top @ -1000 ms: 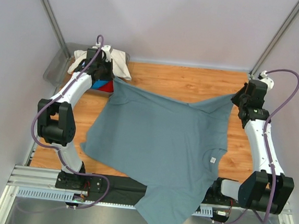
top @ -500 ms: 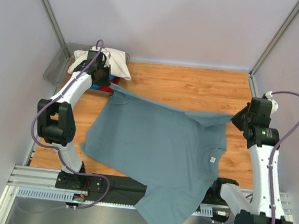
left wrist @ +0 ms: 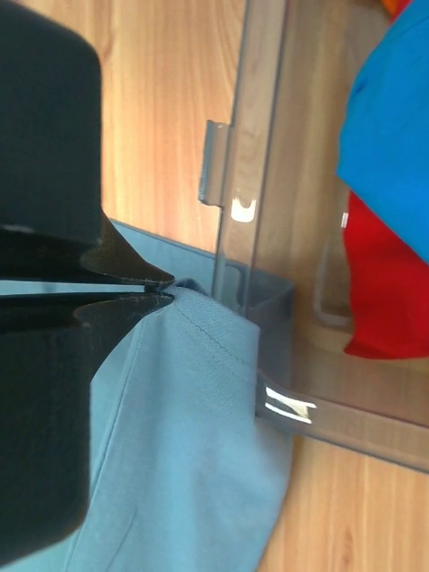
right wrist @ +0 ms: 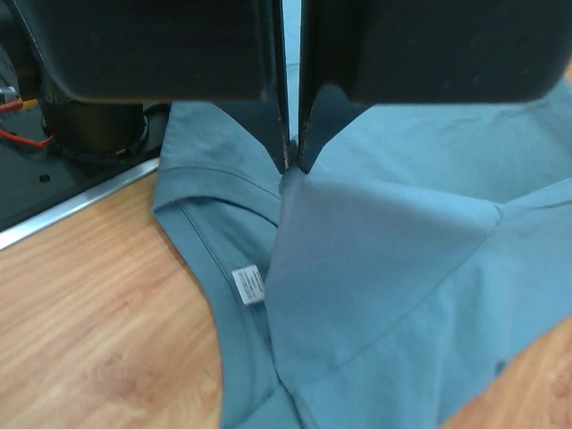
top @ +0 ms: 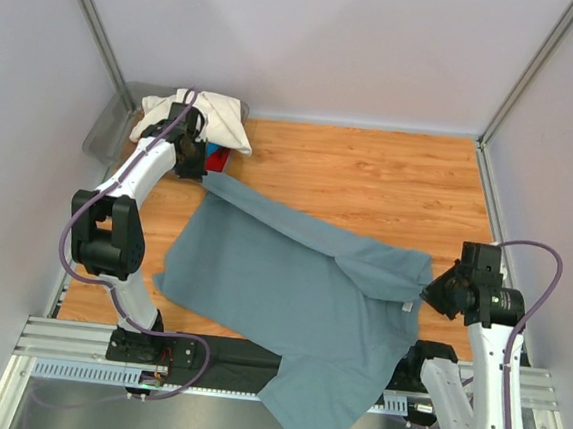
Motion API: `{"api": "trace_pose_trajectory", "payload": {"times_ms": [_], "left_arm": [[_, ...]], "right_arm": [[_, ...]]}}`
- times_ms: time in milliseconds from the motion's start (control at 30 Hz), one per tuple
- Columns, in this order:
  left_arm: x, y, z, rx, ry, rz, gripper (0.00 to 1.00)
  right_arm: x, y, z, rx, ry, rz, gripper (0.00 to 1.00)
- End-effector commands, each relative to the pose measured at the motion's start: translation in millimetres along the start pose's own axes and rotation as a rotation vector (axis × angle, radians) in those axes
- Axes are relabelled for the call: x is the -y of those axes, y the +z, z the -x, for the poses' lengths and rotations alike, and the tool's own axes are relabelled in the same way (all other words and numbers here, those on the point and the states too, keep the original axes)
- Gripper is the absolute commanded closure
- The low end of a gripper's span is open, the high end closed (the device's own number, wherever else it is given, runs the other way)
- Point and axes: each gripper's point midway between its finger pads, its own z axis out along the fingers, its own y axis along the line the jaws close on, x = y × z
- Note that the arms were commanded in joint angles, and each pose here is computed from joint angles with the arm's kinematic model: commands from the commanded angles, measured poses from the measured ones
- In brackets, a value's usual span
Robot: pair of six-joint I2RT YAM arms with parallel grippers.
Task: Fold and stack the t-shirts
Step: Flatten the tshirt out
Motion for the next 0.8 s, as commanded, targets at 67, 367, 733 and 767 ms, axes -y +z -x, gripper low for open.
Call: {"api": "trace_pose_trajectory", "payload": {"times_ms": [67, 367, 733, 767], "left_arm": [[-13, -8, -27, -0.059, -0.008, 0.060, 1.00], [-20, 0, -46, -0.116, -0.032, 0.100, 1.00], [-25, 22, -75, -0.230, -0.054, 0.138, 1.00], [-26, 24, -77, -0.235, -0.055, 0.141, 1.00]], "right_arm": [[17, 0, -29, -0.093, 0.040, -0.040, 1.00], [22, 0, -31, -0.102, 0.015, -0.068, 1.00], [22, 1, -32, -0.127, -0.003, -0.073, 0.95], [22, 1, -32, -0.127, -0.005, -0.073, 0.95]]}}
